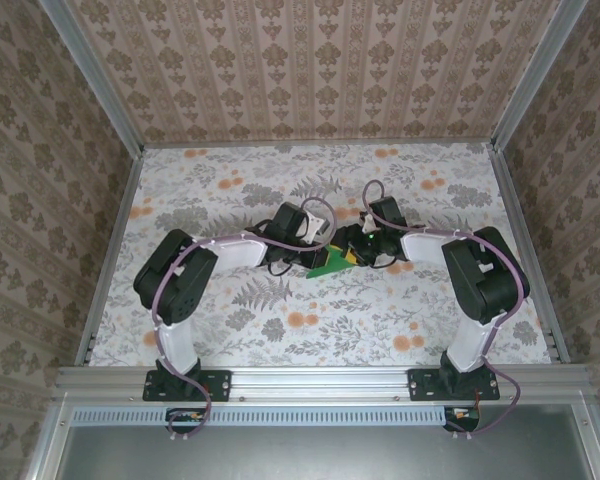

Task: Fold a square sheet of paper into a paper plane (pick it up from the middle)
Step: Fourth fold the wing at the center of the table.

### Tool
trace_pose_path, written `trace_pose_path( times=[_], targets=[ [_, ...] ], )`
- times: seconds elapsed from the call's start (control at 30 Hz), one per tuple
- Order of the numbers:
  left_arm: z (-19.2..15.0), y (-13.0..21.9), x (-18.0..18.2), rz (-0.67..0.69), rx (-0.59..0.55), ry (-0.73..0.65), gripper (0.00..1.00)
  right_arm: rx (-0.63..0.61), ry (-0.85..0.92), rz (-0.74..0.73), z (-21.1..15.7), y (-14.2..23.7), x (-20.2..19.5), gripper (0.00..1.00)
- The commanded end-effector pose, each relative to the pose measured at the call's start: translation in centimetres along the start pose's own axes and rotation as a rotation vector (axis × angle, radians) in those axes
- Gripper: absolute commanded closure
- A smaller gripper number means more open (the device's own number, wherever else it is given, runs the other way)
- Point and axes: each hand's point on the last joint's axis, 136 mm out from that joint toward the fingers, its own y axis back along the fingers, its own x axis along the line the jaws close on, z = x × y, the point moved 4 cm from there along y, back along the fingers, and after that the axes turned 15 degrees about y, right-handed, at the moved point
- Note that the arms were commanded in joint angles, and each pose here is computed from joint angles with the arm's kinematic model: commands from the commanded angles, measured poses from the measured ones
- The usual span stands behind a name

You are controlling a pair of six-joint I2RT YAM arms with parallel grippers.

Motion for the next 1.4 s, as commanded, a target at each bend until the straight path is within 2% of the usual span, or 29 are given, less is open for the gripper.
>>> trace_pose_path(
  times=[0.0, 0.37, 0.9, 1.37],
  targets=[
    [-0.4, -0.4, -0.3, -0.008, 0.048, 0.039, 0.92, -0.019, -0.013, 0.015, -0.1, 0.4, -0.4, 0.44],
    [-0.6, -1.1, 0.2, -0.003, 0.051, 0.118, 0.92, -0.062, -0.039, 0.008, -0.2, 1.3, -0.9, 0.44],
    [-0.9, -1.7, 0.4, 0.002, 0.067, 0.184, 0.91, 0.005, -0.071, -0.007, -0.2, -0.2, -1.7, 0.49],
    [-0.3, -0.2, 0.4, -0.029, -0.104, 0.193, 0.90, 0.056, -0.047, -0.062, -0.9, -1.0, -2.4, 0.48]
  ],
)
